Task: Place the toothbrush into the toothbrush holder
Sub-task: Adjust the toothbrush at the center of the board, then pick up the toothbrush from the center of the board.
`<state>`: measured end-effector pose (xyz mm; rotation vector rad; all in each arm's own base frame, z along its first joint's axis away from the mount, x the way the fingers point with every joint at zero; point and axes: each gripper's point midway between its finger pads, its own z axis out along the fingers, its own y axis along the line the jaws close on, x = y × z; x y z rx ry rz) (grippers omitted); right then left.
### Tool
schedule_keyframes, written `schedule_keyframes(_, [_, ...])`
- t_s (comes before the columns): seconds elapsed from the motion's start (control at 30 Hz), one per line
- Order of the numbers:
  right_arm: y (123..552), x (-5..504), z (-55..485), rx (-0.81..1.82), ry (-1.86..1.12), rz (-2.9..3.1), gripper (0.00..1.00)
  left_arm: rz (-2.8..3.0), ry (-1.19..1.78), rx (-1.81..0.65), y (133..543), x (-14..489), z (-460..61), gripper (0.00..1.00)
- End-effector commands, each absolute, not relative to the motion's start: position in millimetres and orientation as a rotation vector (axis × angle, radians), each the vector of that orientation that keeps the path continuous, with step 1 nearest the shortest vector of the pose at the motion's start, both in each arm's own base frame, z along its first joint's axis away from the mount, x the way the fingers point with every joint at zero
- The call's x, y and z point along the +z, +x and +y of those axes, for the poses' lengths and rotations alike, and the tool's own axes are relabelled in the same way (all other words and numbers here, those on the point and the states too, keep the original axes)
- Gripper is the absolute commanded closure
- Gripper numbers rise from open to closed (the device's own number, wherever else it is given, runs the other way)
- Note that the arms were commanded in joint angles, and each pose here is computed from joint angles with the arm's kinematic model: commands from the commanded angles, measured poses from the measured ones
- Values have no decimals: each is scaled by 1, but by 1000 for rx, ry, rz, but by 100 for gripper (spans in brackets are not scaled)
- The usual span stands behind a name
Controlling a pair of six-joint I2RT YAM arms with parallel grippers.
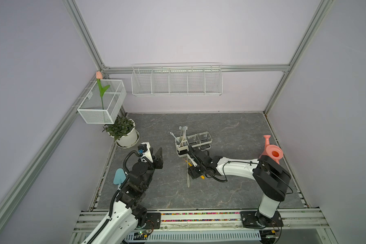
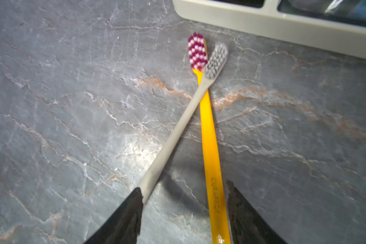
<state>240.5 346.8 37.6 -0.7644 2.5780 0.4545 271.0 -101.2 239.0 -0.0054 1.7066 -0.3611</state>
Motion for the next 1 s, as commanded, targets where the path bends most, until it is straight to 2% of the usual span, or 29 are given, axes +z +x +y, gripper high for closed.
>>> schedule_keyframes(0.0, [246,63,342,375,-744,2514,34,1696,-20,-382,271,245,-102,49])
schedule_keyframes(0.17, [242,76,343,368,-739,2480,34,1702,-18,-381,272,243,-103,49])
schedule_keyframes(0.43, [233,57,366,460,-785,2528,37,1701,-21,-383,271,244,-103,49])
schedule_keyframes(0.87, [227,25,368,350,-804,2610,38,1704,-19,-386,271,243,-104,49])
schedule_keyframes(0.97, [226,19,364,262,-817,2616,41,1701,-23,-386,272,243,-103,48])
